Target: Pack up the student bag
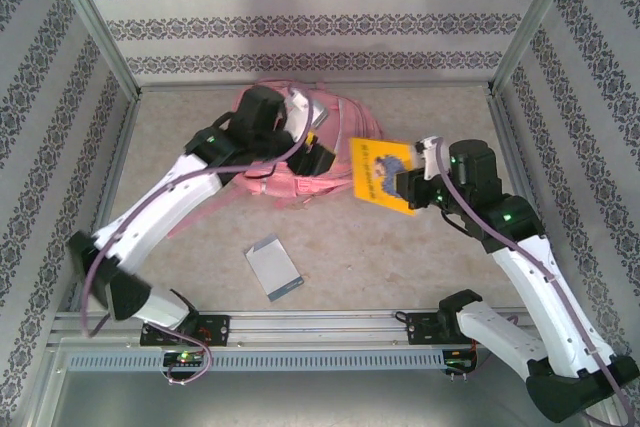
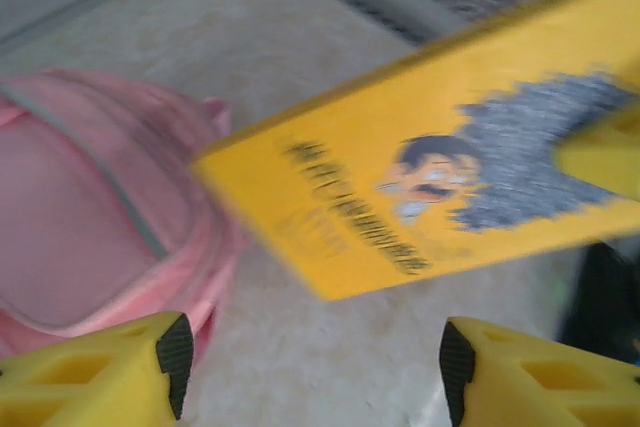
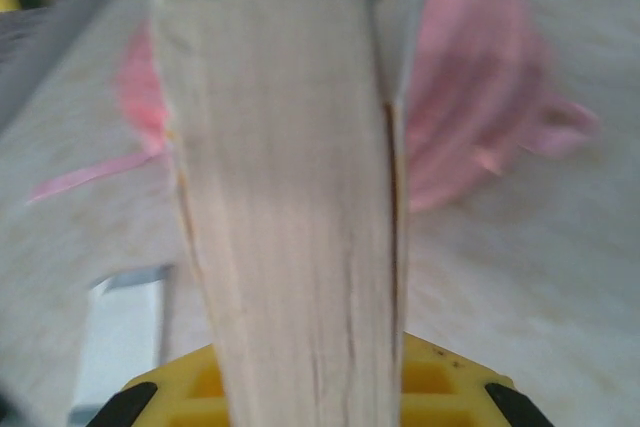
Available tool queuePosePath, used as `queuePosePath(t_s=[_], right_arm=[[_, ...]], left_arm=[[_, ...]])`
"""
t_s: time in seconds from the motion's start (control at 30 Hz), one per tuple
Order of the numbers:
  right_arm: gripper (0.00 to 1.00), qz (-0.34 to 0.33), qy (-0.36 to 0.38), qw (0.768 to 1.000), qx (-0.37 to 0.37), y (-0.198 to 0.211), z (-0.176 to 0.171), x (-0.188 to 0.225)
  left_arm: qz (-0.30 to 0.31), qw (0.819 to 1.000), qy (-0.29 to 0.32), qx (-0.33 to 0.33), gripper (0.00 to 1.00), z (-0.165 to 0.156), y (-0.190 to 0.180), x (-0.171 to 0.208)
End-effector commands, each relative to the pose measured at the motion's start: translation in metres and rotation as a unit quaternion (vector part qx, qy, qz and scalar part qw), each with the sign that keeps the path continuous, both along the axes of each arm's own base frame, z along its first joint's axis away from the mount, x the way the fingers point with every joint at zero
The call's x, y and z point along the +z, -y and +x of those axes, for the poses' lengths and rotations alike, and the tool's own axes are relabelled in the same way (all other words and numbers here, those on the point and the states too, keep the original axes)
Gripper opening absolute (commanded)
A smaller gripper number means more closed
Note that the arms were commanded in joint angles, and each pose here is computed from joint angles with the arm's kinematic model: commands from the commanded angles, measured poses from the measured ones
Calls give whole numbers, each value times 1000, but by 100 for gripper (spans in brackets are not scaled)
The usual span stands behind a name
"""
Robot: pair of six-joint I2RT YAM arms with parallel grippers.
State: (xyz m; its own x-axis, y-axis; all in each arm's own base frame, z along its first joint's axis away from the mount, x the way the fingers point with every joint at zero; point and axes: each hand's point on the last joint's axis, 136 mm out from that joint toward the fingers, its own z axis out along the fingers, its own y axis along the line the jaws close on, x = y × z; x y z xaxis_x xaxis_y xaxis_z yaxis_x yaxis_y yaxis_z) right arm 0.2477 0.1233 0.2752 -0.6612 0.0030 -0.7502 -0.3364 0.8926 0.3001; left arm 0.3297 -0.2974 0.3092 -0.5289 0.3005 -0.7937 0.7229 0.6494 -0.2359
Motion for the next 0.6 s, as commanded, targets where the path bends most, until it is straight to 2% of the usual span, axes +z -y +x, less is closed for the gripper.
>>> queuePosePath(t_s=[0.0, 0.1, 0.27, 0.37, 0.43, 0.57], right_arm=[[0, 18, -35, 979, -202, 58, 8, 3], [0, 56, -70, 964, -250, 67, 6, -3], [0, 113, -113, 950, -267, 64, 5, -6], [0, 138, -120, 946, -270, 62, 3, -6], [0, 145, -120, 942, -277, 64, 3, -6], [0, 159, -128, 938, -281, 65, 4, -9]], left_arm=[[-2, 979, -103, 175, 65, 46, -21, -31], [0, 968, -143, 207, 64, 76, -13, -52], [-2, 957, -185, 222, 65, 127, 5, -80], [-48, 944, -226, 237, 51, 160, 11, -100], [-62, 934, -244, 253, 50, 177, 12, -112], [-89, 931, -260, 239, 49, 197, 32, -128]])
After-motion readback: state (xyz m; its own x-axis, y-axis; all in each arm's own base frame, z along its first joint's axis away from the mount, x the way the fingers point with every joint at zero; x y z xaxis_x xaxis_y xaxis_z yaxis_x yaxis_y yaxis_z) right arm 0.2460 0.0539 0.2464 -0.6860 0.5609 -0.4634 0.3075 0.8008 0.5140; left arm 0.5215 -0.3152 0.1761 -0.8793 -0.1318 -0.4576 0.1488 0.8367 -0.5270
